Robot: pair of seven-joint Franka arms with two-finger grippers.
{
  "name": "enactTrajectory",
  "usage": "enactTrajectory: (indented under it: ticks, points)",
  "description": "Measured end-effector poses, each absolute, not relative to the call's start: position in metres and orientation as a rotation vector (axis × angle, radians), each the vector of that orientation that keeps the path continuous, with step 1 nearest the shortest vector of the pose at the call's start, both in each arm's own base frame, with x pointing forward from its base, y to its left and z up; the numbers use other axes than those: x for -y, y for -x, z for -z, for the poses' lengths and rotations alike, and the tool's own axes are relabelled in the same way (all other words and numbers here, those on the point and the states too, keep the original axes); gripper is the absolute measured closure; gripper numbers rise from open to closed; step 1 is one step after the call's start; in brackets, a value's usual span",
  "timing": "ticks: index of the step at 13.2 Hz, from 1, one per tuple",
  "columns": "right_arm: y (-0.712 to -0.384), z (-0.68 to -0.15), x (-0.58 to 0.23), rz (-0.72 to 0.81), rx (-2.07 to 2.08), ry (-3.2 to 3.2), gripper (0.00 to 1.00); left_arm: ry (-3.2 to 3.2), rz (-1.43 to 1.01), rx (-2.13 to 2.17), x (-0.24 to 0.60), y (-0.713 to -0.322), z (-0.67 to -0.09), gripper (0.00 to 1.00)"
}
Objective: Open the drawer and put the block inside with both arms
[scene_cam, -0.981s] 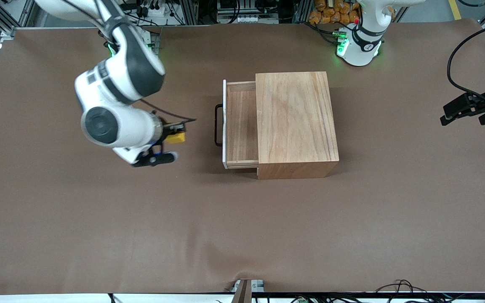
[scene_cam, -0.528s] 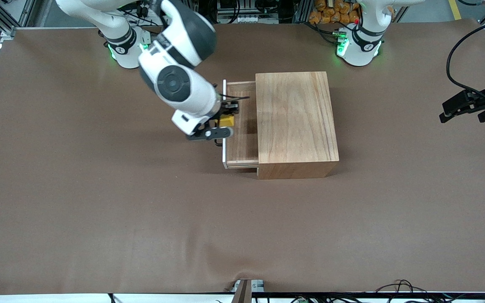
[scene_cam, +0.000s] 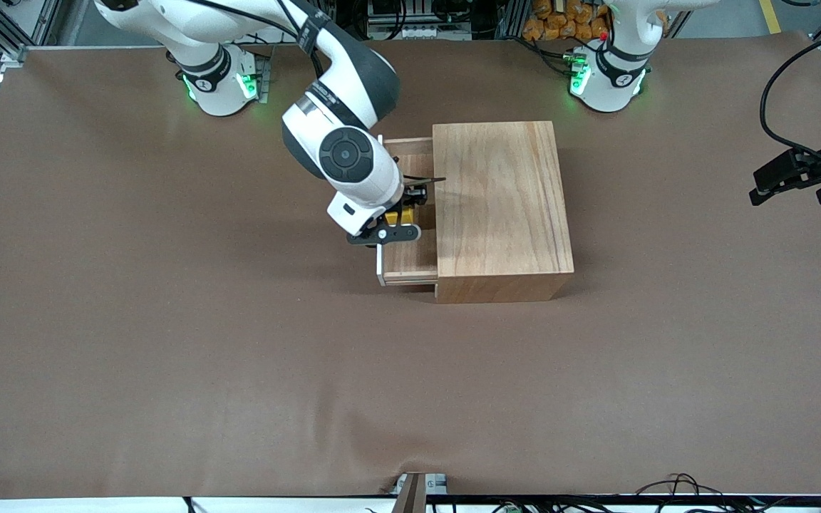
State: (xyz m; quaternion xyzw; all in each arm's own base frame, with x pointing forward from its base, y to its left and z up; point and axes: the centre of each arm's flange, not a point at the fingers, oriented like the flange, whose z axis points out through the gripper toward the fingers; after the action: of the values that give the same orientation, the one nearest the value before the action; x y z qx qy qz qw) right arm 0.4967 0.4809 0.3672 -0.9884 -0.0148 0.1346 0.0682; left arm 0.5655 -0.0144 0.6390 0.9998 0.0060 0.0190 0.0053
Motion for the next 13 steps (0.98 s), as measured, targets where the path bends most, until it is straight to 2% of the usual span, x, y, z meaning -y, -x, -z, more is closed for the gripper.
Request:
enactTrajectory:
  ticks: [1,2,5,6,9,13]
  points:
    - [-0.494,-0.362,-0.485,-0.406,0.040,2.988,0.44,-3.130,-0.062,-0.019,0.014,-0.565,-0.640,0.00]
    - [-0.492,-0.361,-0.486,-0.409,0.032,2.992,0.37,-3.130,-0.065,-0.020,0.014,-0.564,-0.641,0.00]
    - [-0.500,-0.378,-0.483,-0.375,0.008,2.979,0.07,-3.130,-0.069,-0.021,0.013,-0.563,-0.642,0.00]
    - [-0.507,-0.394,-0.479,-0.358,-0.001,2.971,0.00,-3.130,-0.069,-0.021,0.013,-0.563,-0.642,0.00]
    - [-0.547,-0.462,-0.435,-0.303,-0.090,2.946,0.00,-3.130,-0.065,-0.022,0.013,-0.563,-0.642,0.00]
    - [-0.618,-0.522,-0.311,-0.263,-0.346,2.903,0.00,-3.131,-0.059,-0.021,0.013,-0.563,-0.642,0.00]
